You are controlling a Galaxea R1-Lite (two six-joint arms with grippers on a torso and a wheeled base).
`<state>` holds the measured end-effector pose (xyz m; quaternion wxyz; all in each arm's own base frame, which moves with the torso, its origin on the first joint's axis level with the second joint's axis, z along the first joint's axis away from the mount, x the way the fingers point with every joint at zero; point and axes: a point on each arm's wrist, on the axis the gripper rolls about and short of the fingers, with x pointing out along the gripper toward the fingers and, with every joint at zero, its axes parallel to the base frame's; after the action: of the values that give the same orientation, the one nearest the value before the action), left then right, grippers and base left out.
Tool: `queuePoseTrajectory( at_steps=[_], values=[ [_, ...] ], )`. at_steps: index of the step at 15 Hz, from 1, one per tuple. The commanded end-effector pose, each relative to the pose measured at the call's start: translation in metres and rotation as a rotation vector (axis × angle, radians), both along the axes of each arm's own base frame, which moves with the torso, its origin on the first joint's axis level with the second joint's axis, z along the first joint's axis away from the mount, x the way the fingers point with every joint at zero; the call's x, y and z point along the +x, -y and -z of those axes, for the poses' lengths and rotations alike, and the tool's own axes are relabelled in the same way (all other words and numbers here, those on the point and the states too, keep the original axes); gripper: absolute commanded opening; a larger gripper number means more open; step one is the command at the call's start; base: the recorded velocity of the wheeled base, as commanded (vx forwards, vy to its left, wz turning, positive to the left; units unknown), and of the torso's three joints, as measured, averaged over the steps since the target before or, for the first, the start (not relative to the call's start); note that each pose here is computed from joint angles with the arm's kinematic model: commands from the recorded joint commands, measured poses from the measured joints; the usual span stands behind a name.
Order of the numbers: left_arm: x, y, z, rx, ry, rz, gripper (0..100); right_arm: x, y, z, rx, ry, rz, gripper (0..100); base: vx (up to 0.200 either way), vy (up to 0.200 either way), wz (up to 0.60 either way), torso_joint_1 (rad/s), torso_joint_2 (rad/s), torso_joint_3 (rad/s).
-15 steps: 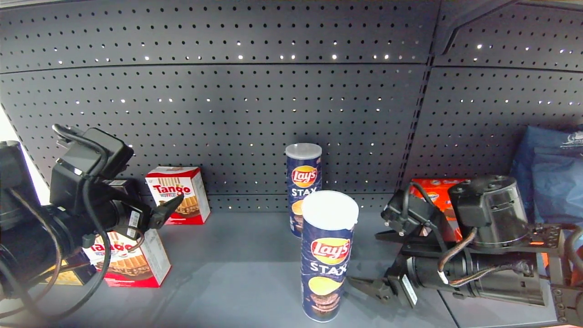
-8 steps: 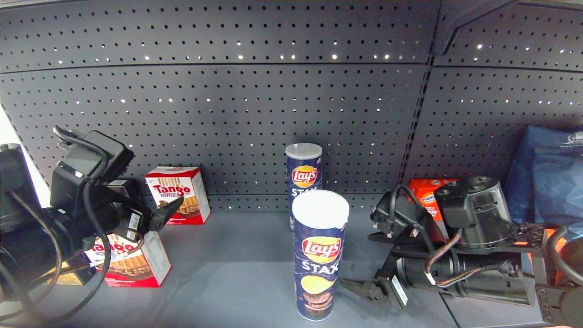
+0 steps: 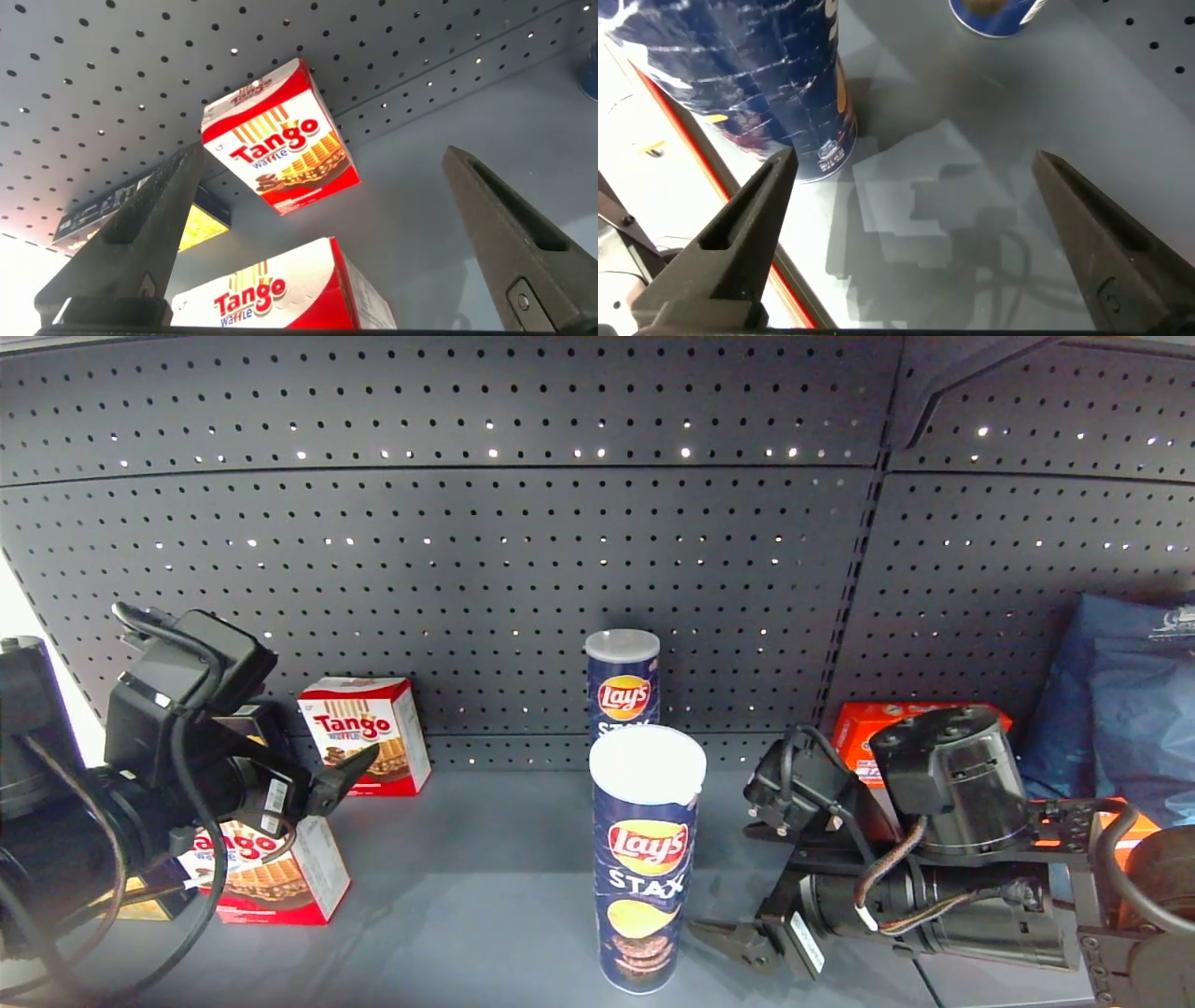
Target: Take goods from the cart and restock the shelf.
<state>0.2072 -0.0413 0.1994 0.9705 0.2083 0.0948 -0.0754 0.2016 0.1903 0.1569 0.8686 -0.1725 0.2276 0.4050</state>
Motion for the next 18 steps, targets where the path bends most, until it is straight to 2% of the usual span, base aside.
queuePoseTrajectory(
  at_steps=[1, 10, 18],
  values=[
    [0.0001, 0.0001, -0.0005, 0.000, 0.002, 0.000, 100, 0.0003, -0.0012, 0.0014, -0.003, -0.004, -0.004, 100, 0.000, 0.000, 0.00, 0.000, 0.00, 0.000],
    [-0.0017, -0.0006, 0.0027, 0.001, -0.009, 0.000, 100, 0.0021, 0.0019, -0.0032, 0.009, 0.008, 0.011, 100, 0.000, 0.000, 0.00, 0.000, 0.00, 0.000],
    [-0.0014, -0.0005, 0.0029, 0.001, -0.009, 0.000, 100, 0.0096, -0.0075, -0.0030, 0.011, 0.011, 0.005, 100, 0.000, 0.000, 0.00, 0.000, 0.00, 0.000]
  ],
)
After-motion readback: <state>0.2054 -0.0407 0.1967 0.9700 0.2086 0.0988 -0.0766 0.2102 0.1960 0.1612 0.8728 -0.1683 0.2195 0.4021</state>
